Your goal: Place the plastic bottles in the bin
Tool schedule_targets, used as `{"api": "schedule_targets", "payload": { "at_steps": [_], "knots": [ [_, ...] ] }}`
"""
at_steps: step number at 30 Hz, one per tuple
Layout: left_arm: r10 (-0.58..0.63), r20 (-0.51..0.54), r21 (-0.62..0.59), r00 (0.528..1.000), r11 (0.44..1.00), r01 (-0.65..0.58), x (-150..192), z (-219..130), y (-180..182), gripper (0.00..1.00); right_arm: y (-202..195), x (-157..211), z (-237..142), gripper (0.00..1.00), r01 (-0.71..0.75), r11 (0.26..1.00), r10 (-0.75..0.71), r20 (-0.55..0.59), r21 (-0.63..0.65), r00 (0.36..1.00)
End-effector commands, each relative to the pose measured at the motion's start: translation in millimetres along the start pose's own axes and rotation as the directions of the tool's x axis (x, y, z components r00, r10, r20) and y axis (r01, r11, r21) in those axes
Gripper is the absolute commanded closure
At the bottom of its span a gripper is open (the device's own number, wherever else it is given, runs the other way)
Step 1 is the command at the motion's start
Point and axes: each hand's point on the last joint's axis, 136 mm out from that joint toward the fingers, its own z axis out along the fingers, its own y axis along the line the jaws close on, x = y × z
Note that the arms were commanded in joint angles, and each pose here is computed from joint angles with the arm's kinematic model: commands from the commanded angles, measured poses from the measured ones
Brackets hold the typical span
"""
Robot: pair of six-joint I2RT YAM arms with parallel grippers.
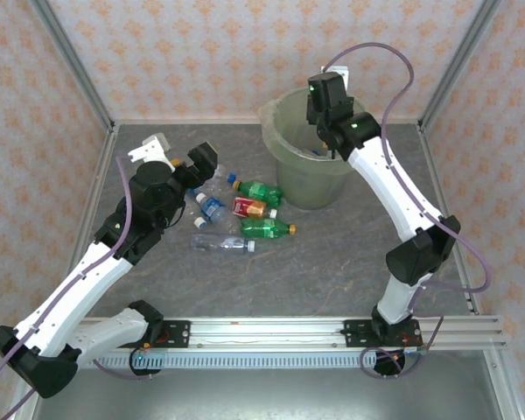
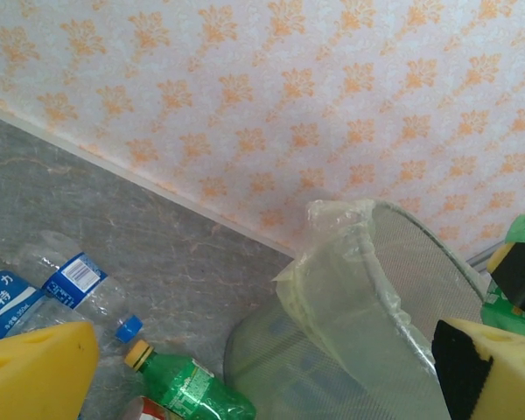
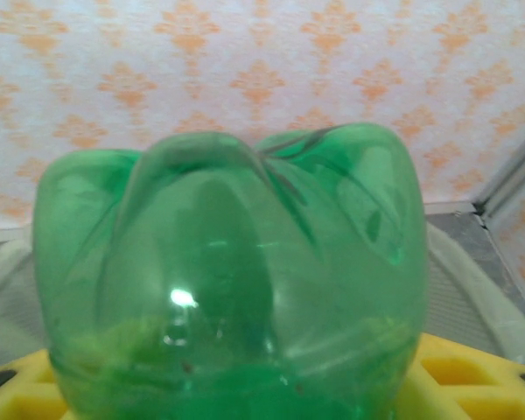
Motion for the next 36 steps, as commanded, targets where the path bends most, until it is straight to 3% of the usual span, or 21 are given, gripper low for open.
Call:
{"api": "schedule_targets", "payload": {
  "at_steps": [1, 8, 15, 20, 28, 36],
  "knots": [
    [0.02, 0.027, 0.046, 0.999, 0.999, -0.021, -14, -4, -14, 0.01, -22, -6, 8, 0.43, -0.06, 0.997, 0.059, 0.009, 0.056, 0.998],
    [0.049, 0.007, 0.051, 0.999, 0.997, -0.049, -9, -5, -12, 0.01, -31, 7, 29, 0.41, -0.071, 0.992, 0.074, -0.027, 0.106, 0.997],
    [0.078, -0.008, 0.045, 0.997, 0.996, -0.077, -5, -8, -9, 0.01, -44, 8, 30, 0.12, -0.102, 0.98, 0.108, -0.026, 0.171, 0.994],
    [0.083, -0.024, 0.045, 0.996, 0.996, -0.082, -1, -9, -7, 0.01, -43, -1, 18, 0.0, -0.143, 0.978, 0.147, -0.015, 0.149, 0.989],
    [0.096, -0.076, 0.051, 0.992, 0.994, -0.092, 12, -7, -4, 0.01, -30, -11, -13, 0.0, -0.183, 0.98, 0.183, 0.005, 0.077, 0.983],
    [0.108, -0.146, 0.016, 0.983, 0.994, -0.107, 33, -1, 11, 0.01, 7, 0, -48, 0.0, -0.194, 0.979, 0.193, -0.012, -0.06, 0.981]
  ]
}}
